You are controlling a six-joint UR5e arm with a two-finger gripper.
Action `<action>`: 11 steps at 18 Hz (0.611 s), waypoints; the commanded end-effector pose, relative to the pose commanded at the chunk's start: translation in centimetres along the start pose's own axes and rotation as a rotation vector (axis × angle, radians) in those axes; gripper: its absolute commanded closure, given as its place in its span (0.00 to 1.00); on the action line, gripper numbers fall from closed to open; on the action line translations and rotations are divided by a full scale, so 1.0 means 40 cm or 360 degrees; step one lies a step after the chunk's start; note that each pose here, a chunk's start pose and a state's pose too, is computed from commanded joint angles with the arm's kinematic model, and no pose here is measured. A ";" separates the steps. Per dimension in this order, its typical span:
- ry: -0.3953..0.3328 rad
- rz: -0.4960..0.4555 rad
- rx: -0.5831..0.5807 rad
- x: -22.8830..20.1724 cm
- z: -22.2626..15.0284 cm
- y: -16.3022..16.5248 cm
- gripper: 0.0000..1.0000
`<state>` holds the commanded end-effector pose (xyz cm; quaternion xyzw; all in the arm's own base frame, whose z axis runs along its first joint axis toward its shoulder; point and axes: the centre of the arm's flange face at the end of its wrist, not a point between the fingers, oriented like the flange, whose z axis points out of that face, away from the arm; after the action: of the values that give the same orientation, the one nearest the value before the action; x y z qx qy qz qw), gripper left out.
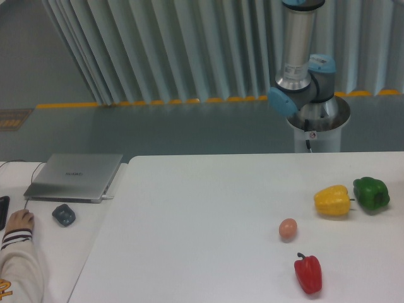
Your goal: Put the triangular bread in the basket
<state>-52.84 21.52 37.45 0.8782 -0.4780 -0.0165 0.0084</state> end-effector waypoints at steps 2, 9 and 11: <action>-0.0002 0.0015 0.0002 -0.009 0.000 -0.010 0.19; -0.0023 0.0000 -0.0005 -0.039 -0.019 -0.060 0.00; -0.0038 -0.0134 -0.0002 -0.075 -0.034 -0.118 0.00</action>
<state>-50.43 26.60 38.72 0.8972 -0.4407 -0.0277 0.0027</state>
